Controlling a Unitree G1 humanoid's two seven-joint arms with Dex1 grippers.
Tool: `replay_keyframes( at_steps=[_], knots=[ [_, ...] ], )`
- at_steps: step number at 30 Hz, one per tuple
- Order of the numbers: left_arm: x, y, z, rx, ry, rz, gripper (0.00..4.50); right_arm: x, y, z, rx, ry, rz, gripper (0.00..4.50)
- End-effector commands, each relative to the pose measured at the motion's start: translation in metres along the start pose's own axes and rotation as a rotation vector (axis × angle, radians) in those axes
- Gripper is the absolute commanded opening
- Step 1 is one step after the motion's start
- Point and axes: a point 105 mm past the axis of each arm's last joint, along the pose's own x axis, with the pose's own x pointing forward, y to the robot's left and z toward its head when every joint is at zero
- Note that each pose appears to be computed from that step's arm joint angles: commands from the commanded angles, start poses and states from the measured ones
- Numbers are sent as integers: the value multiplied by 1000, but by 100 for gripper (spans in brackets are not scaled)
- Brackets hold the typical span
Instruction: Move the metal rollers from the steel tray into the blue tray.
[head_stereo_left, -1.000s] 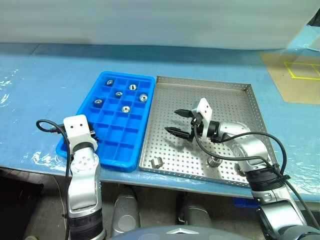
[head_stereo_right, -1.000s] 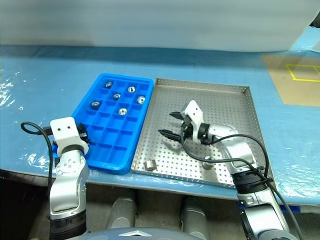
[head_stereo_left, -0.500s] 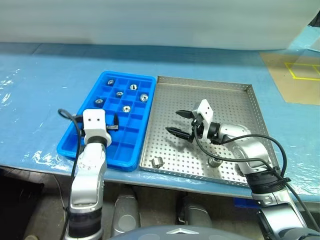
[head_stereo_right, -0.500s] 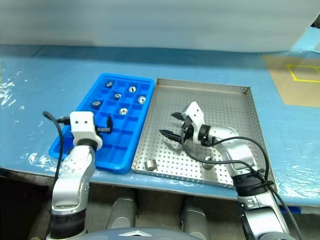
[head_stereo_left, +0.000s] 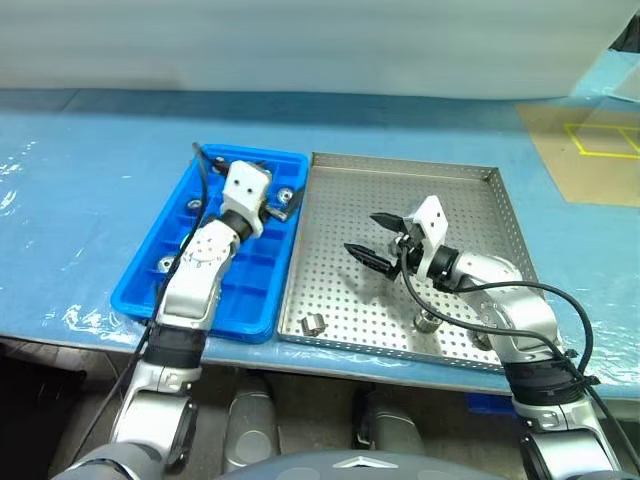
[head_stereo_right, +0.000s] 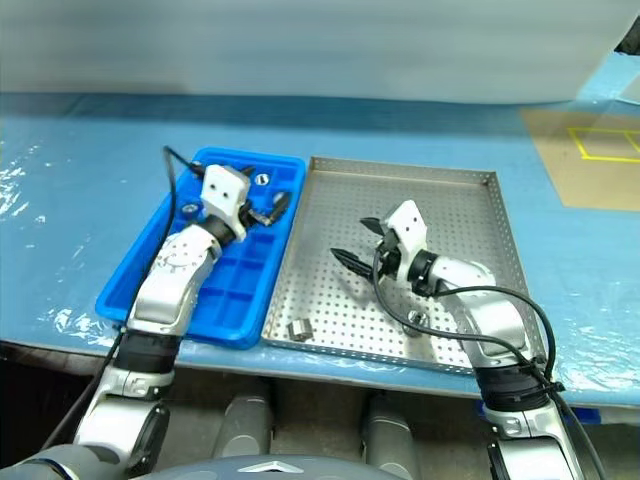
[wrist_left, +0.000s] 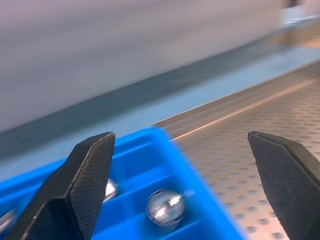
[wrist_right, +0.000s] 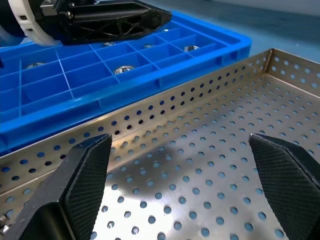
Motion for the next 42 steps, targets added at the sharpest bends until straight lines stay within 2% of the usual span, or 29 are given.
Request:
replay_keyframes(
  at_steps=[1, 7, 12, 21, 25, 33, 42],
  knots=[
    [15, -21, 10, -4, -49, -204, 447, -11, -4, 13, -28, -33, -49, 450],
    [28, -46, -1, -46, -16, -444, 447, -28, -13, 10, -13, -15, -151, 450],
    [37, -61, -13, -60, 30, -566, 447, -49, -15, 5, -1, 13, -226, 450],
    [58, -76, -21, -40, 68, -626, 447, -76, -4, -4, 33, 54, -328, 450],
    [68, -83, -29, -69, 125, -628, 447, -84, 2, -7, 45, 64, -371, 450],
    [70, -98, -35, -90, 181, -716, 447, -99, 8, -8, 55, 63, -459, 450],
    [74, -102, -48, -44, 281, -700, 447, -106, 15, -9, 60, 66, -508, 450]
  ],
)
